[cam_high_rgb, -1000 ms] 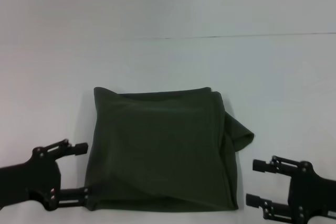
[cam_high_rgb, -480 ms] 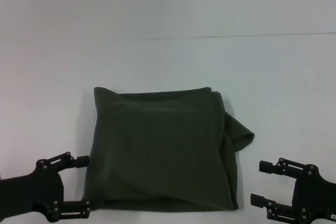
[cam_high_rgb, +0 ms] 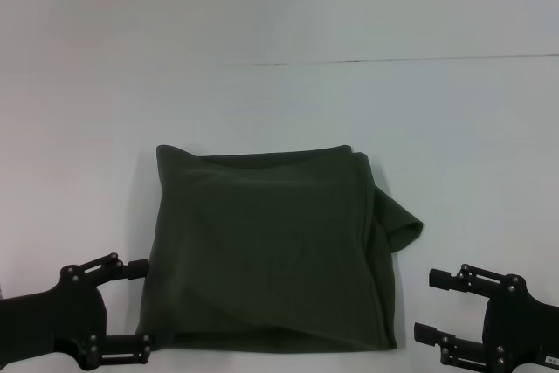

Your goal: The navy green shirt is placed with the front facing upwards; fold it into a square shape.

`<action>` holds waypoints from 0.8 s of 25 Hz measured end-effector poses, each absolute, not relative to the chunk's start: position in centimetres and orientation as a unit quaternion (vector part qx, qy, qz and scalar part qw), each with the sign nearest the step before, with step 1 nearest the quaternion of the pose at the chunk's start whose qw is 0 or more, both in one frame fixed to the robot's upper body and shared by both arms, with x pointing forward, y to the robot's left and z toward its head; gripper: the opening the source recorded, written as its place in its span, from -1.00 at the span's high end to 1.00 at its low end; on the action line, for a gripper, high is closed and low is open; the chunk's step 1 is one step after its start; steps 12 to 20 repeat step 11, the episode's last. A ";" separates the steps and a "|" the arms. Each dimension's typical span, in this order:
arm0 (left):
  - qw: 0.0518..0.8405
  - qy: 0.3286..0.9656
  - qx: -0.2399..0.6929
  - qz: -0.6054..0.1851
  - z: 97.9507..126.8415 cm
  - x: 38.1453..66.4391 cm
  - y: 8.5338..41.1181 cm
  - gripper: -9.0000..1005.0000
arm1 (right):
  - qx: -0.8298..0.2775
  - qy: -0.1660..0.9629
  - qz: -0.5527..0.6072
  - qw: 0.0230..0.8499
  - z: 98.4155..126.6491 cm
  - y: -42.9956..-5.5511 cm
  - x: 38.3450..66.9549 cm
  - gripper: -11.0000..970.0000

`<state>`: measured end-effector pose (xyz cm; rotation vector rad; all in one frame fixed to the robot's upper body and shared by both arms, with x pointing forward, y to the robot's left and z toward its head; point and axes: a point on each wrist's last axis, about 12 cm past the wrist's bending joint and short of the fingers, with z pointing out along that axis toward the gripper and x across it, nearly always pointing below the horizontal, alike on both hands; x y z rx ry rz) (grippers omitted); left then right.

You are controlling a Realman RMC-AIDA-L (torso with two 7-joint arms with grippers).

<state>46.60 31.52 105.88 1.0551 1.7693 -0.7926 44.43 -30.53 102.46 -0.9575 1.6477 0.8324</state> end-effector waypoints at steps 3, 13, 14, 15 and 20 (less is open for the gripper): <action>0.451 0.716 0.426 -0.321 105.8 46.6 31.5 -0.83 | -0.397 0.683 0.346 0.506 102.4 -30.5 44.4 -0.55; 0.451 0.716 0.426 -0.321 105.9 46.7 31.5 -0.83 | -0.394 0.682 0.351 0.507 102.4 -30.4 44.2 -0.55; 0.451 0.716 0.426 -0.321 105.9 46.7 31.5 -0.83 | -0.394 0.682 0.351 0.507 102.4 -30.4 44.2 -0.55; 0.451 0.716 0.426 -0.321 105.9 46.7 31.5 -0.83 | -0.394 0.682 0.351 0.507 102.4 -30.4 44.2 -0.55; 0.451 0.716 0.426 -0.321 105.9 46.7 31.5 -0.83 | -0.394 0.682 0.351 0.507 102.4 -30.4 44.2 -0.55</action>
